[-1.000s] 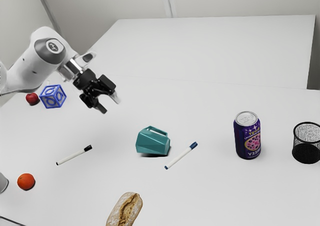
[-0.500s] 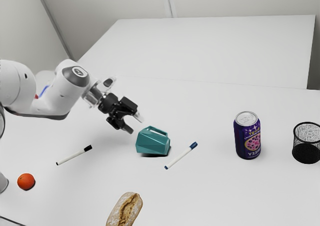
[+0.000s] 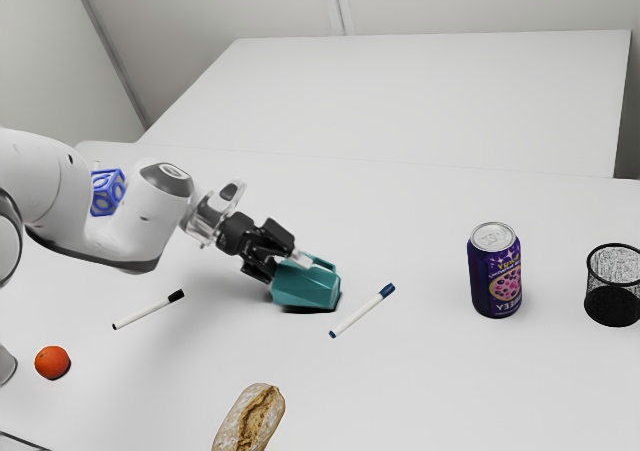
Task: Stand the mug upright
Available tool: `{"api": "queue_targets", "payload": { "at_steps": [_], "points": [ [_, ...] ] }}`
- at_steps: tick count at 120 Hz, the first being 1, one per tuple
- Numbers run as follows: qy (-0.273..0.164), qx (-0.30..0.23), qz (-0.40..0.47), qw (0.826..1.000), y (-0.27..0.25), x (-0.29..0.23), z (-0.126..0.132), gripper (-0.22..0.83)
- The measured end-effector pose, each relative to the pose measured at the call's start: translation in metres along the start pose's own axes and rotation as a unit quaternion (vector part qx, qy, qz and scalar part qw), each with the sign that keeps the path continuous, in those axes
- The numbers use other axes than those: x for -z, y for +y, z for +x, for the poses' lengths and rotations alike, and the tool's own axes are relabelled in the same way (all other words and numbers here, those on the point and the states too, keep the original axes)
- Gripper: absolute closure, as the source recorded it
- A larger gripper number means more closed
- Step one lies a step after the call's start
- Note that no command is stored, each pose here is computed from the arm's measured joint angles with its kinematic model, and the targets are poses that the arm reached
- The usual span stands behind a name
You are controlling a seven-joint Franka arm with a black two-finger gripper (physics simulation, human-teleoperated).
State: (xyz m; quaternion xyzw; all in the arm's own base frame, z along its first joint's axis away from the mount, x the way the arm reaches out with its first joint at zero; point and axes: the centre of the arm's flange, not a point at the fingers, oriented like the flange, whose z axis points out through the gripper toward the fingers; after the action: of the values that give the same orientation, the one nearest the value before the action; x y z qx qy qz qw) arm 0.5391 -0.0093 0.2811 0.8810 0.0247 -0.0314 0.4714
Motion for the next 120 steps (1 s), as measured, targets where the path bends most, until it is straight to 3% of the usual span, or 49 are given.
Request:
{"api": "queue_targets", "payload": {
  "at_steps": [16,36,80,96,120],
  "points": [
    [0.000,-0.012,-0.007,1.000,0.005,-0.004,0.001,0.58],
    [-0.001,-0.028,-0.014,1.000,0.014,-0.010,0.001,0.71],
    [0.019,-0.081,0.001,0.997,0.050,0.020,0.005,0.77],
    [-0.001,-0.136,0.079,0.988,0.080,0.050,0.016,0.78],
    [-0.051,-0.175,0.230,0.956,0.098,0.082,0.017,0.78]
  ]
}}
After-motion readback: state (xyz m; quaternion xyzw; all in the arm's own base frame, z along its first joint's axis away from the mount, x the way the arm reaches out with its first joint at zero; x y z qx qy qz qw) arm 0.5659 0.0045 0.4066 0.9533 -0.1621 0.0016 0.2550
